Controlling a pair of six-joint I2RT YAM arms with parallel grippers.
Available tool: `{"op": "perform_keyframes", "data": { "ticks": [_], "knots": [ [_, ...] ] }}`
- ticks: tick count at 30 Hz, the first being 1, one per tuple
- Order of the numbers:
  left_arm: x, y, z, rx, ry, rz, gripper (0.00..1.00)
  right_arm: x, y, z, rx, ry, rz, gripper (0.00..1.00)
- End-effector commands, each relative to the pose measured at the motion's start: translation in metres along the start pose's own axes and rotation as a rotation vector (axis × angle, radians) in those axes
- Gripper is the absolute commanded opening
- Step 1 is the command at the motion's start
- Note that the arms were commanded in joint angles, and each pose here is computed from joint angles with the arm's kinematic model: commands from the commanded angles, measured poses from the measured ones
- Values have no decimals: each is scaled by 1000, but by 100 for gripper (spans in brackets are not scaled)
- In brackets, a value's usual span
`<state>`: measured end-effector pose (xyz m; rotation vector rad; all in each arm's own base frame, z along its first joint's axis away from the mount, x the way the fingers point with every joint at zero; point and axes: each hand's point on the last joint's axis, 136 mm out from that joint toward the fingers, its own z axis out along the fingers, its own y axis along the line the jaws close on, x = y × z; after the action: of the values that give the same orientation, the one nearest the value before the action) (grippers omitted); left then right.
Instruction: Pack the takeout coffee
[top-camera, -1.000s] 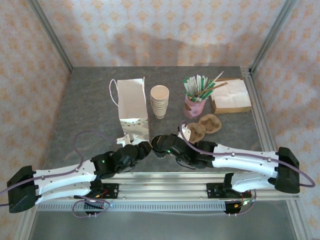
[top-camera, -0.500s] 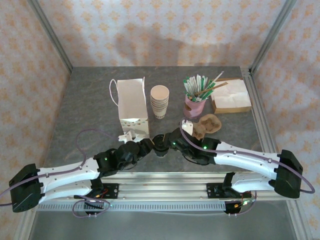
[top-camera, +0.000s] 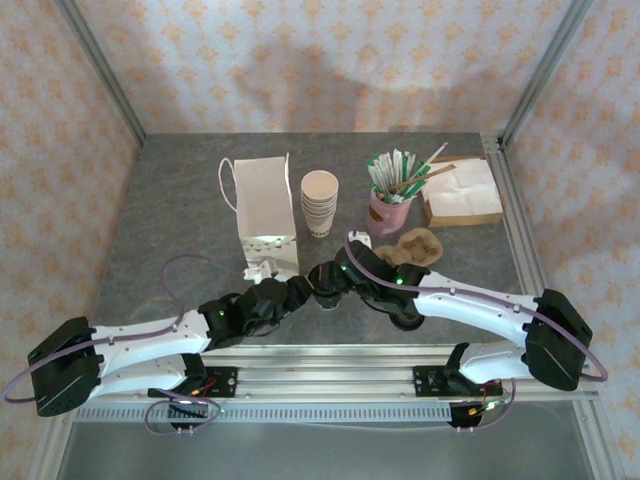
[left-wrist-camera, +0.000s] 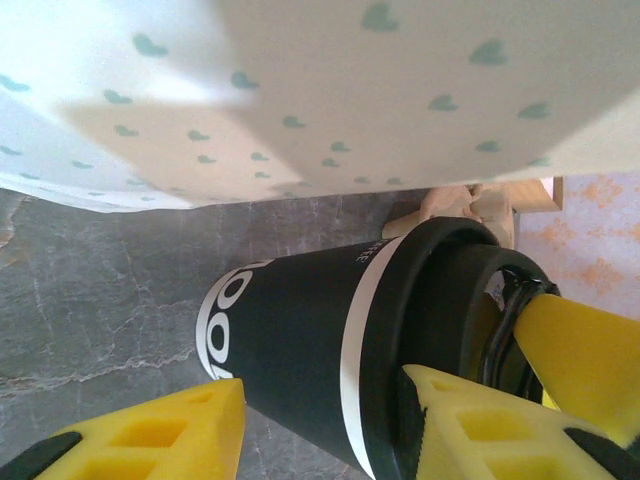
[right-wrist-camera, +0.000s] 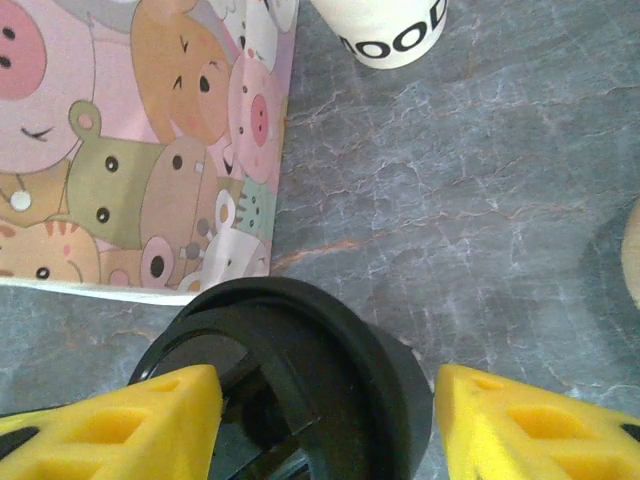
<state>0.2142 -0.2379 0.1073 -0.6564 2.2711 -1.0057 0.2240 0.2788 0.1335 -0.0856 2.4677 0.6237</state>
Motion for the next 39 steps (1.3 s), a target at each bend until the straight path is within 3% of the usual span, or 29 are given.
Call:
{"op": "perform_keyframes", "data": {
  "ticks": [1, 9, 16, 29, 39],
  "knots": [
    [-2, -7, 3, 2, -3, 28, 44, 16, 5, -5, -36, 78, 62, 57],
    [-4, -3, 7, -30, -6, 60, 45, 36, 3, -20, 4, 55, 195, 56],
    [-6, -1, 7, -54, 0, 90, 45, 29, 17, -32, -102, 0, 335, 61],
    [-12, -16, -23, -33, 28, 185, 48, 20, -4, -49, -21, -59, 187, 72],
    [11, -37, -40, 40, 111, 148, 43, 8, -33, -65, 155, -107, 96, 58]
  ]
}}
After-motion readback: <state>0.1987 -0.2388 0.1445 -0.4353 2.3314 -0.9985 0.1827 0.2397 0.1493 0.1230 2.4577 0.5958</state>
